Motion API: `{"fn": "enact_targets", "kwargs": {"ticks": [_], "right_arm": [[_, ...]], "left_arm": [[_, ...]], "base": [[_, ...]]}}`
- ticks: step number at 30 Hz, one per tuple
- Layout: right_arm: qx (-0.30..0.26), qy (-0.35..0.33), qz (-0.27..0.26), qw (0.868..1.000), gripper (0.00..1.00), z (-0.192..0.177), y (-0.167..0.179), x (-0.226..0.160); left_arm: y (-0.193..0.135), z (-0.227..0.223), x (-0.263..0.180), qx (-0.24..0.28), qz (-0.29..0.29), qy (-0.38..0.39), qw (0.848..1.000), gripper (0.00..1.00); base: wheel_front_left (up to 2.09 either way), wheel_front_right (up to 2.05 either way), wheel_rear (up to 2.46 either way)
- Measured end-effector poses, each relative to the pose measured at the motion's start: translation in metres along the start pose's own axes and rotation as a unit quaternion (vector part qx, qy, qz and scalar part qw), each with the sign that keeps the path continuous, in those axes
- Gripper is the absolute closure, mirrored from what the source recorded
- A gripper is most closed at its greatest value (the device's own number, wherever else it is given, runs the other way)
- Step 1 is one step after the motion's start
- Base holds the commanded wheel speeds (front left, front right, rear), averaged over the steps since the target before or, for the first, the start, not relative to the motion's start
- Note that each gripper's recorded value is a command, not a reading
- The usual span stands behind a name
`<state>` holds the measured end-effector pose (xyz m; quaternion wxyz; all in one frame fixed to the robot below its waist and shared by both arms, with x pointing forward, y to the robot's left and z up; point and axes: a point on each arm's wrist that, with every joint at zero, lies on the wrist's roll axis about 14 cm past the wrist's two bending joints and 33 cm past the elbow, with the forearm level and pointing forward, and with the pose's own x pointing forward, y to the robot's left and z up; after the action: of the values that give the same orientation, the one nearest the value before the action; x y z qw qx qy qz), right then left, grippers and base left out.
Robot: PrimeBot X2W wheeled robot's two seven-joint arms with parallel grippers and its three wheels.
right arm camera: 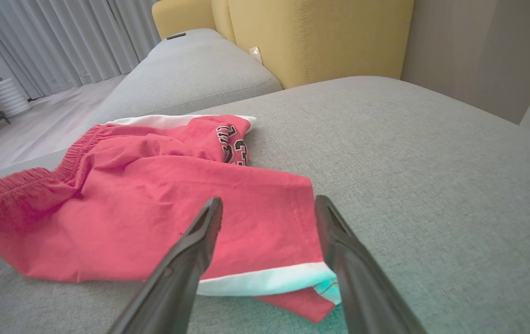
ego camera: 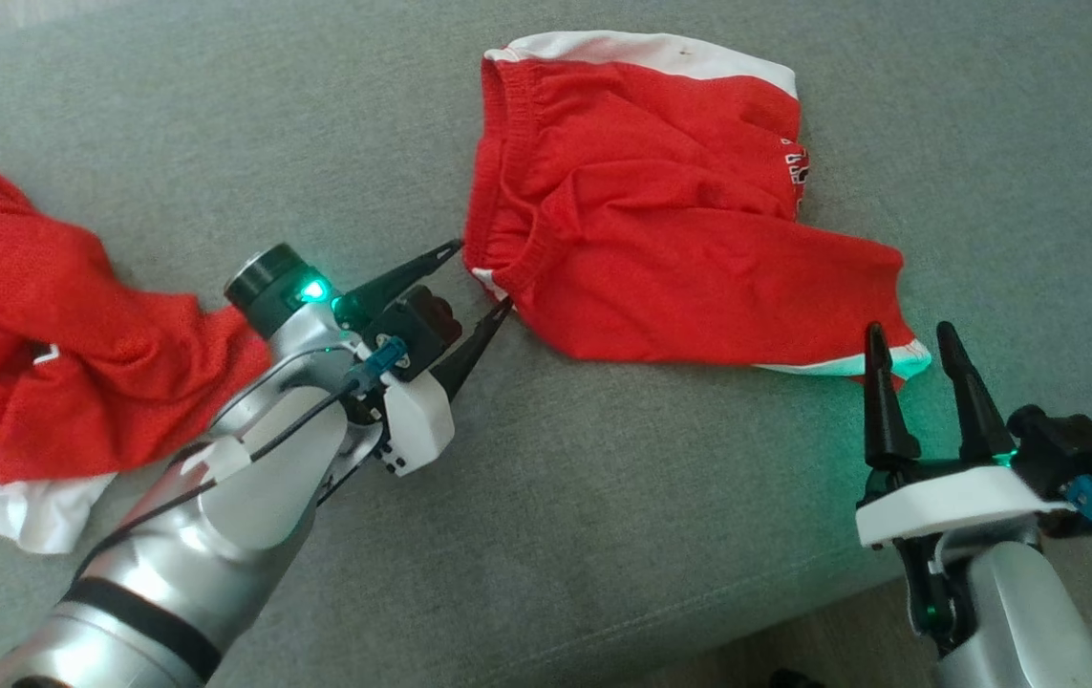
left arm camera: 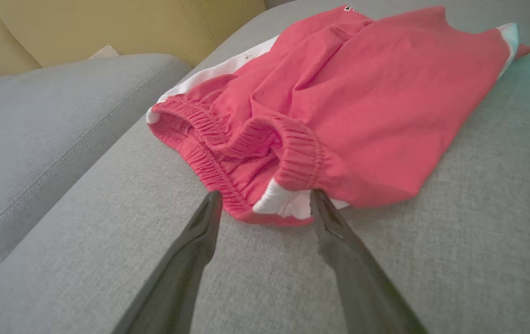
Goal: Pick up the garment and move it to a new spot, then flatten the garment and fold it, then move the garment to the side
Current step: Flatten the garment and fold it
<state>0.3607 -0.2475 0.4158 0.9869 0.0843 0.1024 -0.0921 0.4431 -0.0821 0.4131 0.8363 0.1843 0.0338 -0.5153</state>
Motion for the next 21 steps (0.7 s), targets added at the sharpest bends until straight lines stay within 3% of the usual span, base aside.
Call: {"fn": "enact_targets", "kwargs": {"ticks": [9, 10, 12, 21], "right_arm": [[0.002, 0.000, -0.010, 1.000, 0.00, 0.000, -0.006, 0.000], [0.002, 0.000, -0.010, 1.000, 0.00, -0.001, -0.007, -0.001], [0.002, 0.001, -0.011, 1.000, 0.00, -0.001, -0.007, -0.002], [-0.012, 0.011, -0.015, 1.000, 0.00, -0.006, -0.012, -0.005]], "left_arm": [[-0.008, -0.001, 0.007, -0.005, -0.018, -0.001, 1.000, 0.00], [-0.008, -0.002, 0.006, -0.009, -0.019, 0.000, 1.000, 0.09], [-0.010, -0.003, 0.006, -0.016, -0.020, 0.004, 1.000, 1.00], [0.003, 0.010, 0.001, -0.066, 0.011, -0.013, 0.998, 1.00]], "base": [[0.00, 0.00, 0.00], [0.00, 0.00, 0.00], [0.00, 0.00, 0.00], [0.00, 0.00, 0.00]]}}
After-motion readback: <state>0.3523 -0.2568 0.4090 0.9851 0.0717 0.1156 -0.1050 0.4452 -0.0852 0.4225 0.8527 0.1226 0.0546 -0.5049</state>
